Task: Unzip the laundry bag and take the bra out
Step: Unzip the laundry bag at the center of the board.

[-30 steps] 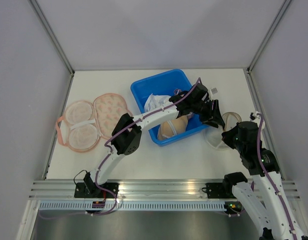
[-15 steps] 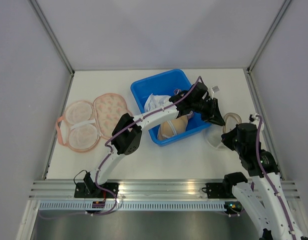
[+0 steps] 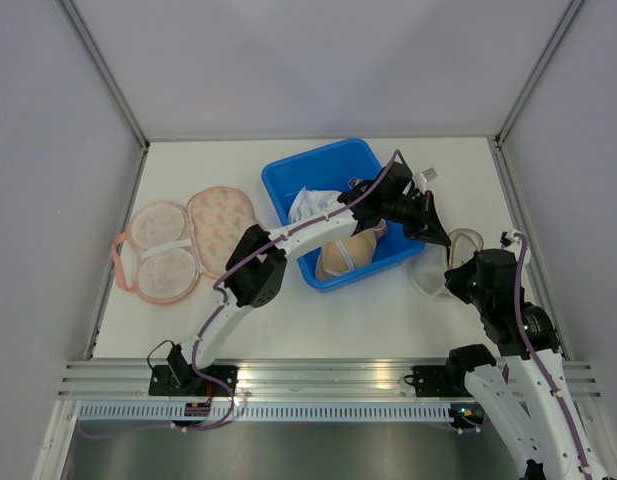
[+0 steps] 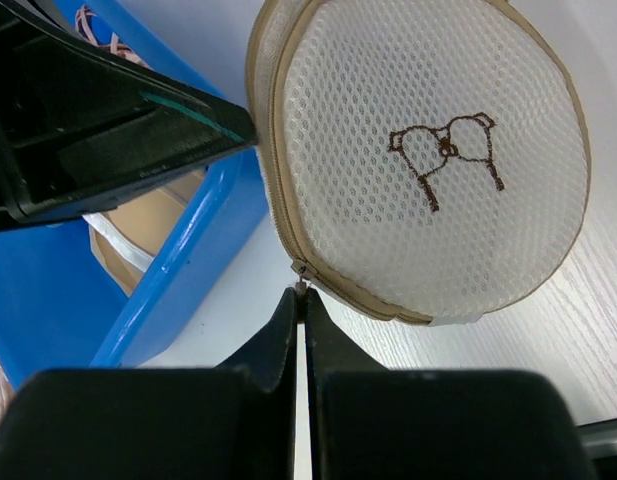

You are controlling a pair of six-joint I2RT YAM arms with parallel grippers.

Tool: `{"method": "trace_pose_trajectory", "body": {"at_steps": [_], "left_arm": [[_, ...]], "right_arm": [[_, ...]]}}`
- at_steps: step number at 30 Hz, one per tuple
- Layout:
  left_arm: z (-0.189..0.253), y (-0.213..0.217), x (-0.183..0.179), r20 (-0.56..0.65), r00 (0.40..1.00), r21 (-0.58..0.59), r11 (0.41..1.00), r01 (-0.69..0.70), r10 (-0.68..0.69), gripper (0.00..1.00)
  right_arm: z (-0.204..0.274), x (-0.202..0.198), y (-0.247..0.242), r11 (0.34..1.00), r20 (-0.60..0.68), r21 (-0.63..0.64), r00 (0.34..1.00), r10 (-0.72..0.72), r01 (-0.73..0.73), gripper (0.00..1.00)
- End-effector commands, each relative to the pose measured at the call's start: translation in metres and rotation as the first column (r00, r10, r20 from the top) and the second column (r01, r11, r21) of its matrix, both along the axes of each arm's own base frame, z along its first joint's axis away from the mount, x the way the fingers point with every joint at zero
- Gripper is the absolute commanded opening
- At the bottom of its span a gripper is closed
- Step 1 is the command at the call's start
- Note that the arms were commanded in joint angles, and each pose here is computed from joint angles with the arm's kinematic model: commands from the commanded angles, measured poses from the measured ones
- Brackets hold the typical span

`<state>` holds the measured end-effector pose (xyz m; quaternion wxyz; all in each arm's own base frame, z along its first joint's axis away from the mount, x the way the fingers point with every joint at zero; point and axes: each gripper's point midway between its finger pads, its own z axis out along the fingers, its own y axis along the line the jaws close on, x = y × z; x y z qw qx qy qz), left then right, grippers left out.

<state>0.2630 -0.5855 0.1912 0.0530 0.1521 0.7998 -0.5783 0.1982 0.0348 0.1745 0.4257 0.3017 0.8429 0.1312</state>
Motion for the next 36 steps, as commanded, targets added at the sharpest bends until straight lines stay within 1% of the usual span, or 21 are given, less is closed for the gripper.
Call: {"method": "trace_pose_trajectory", "body": {"at_steps": [1, 7, 10, 11, 12, 13, 14, 17, 19, 20, 26, 36], "left_arm": [[0.011, 0.002, 0.017, -0.010, 0.999, -0.032, 0.999, -0.044, 0.044, 0.02], [0.015, 0.006, 0.022, 0.000, 0.999, -0.030, 0.998, -0.052, 0.052, 0.02], [0.016, 0.012, 0.017, 0.027, 0.999, -0.007, 0.999, -0.039, 0.039, 0.02], [0.008, 0.018, 0.018, 0.035, 0.998, 0.040, 0.998, -0.056, 0.054, 0.09], [0.007, 0.021, 0.018, 0.047, 0.997, 0.058, 0.996, -0.065, 0.063, 0.15], [0.008, 0.026, 0.017, 0.057, 0.996, 0.078, 0.994, -0.079, 0.075, 0.29], [0.007, 0.030, 0.019, 0.081, 0.993, 0.094, 0.991, -0.095, 0.087, 0.34], [0.007, 0.036, 0.013, 0.088, 0.993, 0.112, 0.989, -0.092, 0.083, 0.46], [0.009, 0.034, 0.008, 0.089, 0.994, 0.109, 0.991, -0.080, 0.070, 0.50], [0.011, 0.033, 0.004, 0.088, 0.994, 0.106, 0.992, -0.072, 0.062, 0.54], [0.011, 0.023, -0.010, 0.073, 0.997, 0.100, 0.994, -0.041, 0.034, 0.56], [0.010, 0.016, -0.018, 0.051, 0.998, 0.098, 0.995, -0.034, 0.029, 0.54]], "right_arm": [[-0.002, -0.008, -0.007, 0.999, -0.012, -0.022, 1.000, -0.024, 0.023, 0.00], [-0.001, -0.014, -0.010, 0.999, -0.025, -0.031, 0.999, -0.031, 0.030, 0.01], [0.000, -0.013, -0.008, 1.000, -0.015, -0.024, 1.000, -0.019, 0.018, 0.01], [0.000, -0.013, -0.007, 1.000, -0.017, -0.024, 1.000, -0.015, 0.015, 0.00], [0.002, -0.011, -0.006, 1.000, -0.006, -0.021, 1.000, -0.014, 0.014, 0.00], [0.002, -0.011, -0.006, 1.000, -0.008, -0.020, 1.000, -0.013, 0.013, 0.00], [0.002, -0.010, -0.006, 1.000, -0.006, -0.020, 1.000, -0.013, 0.013, 0.00], [0.003, -0.009, -0.005, 1.000, 0.000, -0.015, 1.000, -0.008, 0.008, 0.01], [0.004, -0.007, -0.003, 1.000, 0.009, -0.009, 1.000, -0.005, 0.005, 0.00], [0.005, -0.006, -0.003, 1.000, 0.010, -0.007, 1.000, -0.003, 0.003, 0.00], [0.007, -0.003, 0.001, 1.000, 0.020, 0.005, 1.000, 0.009, -0.009, 0.00], [0.010, -0.001, 0.005, 1.000, 0.038, 0.020, 0.999, 0.023, -0.023, 0.00]]}}
